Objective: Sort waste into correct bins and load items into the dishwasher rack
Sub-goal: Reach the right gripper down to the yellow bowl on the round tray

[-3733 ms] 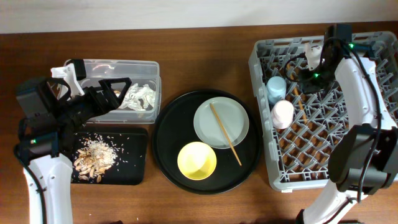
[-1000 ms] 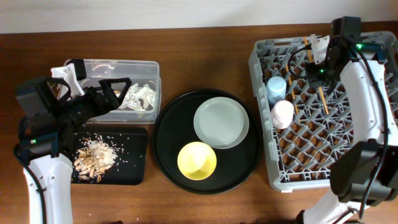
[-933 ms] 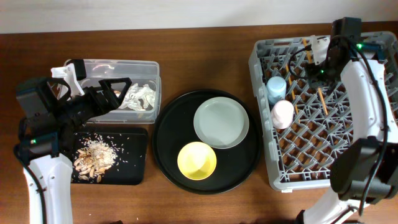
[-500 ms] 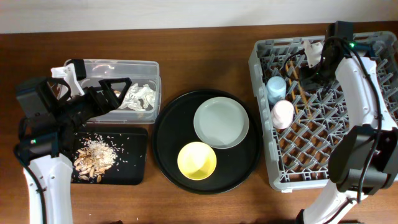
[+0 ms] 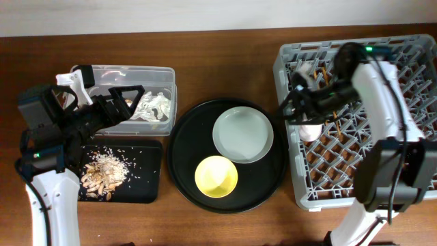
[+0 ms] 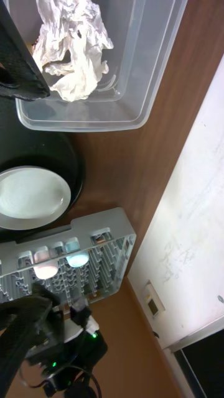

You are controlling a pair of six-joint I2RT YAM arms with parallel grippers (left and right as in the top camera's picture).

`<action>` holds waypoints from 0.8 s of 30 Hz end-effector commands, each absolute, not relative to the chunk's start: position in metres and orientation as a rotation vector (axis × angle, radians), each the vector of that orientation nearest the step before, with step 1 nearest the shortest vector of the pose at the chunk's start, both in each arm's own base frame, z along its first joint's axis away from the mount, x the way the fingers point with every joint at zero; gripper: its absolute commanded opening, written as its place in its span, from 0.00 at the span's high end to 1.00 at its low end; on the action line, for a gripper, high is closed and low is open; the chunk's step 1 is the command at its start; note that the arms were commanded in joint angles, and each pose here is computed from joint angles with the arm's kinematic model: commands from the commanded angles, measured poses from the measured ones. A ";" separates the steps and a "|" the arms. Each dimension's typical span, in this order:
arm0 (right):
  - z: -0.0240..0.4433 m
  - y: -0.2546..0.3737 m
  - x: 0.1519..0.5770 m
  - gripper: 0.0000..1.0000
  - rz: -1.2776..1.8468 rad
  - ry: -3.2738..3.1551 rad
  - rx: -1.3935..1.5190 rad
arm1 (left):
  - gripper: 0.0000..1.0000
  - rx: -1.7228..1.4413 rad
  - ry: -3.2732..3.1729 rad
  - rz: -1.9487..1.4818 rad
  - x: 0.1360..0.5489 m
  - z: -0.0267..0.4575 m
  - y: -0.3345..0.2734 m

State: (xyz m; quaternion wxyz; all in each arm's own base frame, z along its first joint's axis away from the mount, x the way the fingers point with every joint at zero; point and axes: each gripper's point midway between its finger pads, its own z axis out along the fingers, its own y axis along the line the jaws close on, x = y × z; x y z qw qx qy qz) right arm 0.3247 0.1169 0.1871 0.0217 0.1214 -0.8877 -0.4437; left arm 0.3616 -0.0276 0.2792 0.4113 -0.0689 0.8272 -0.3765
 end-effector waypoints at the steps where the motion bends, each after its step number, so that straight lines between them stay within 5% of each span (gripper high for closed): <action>1: 0.200 0.168 0.301 0.14 -1.459 -2.624 0.653 | 0.01 -0.161 2.059 -0.955 0.360 0.290 -0.028; 7: 0.202 0.239 0.254 0.12 -1.375 -2.470 0.881 | 0.01 -0.161 2.059 -0.955 0.360 0.290 -0.028; 9: 0.201 0.253 0.243 0.03 -1.310 -2.470 0.902 | 0.01 -0.162 2.059 -0.955 0.360 0.290 -0.028; 17: 0.197 0.229 0.244 0.01 -0.318 -3.095 0.650 | 0.01 -0.162 2.059 -0.955 0.360 0.290 -0.028; 24: 0.218 0.282 0.196 0.01 -0.308 -3.162 0.963 | 0.01 -0.162 2.059 -0.955 0.360 0.290 -0.028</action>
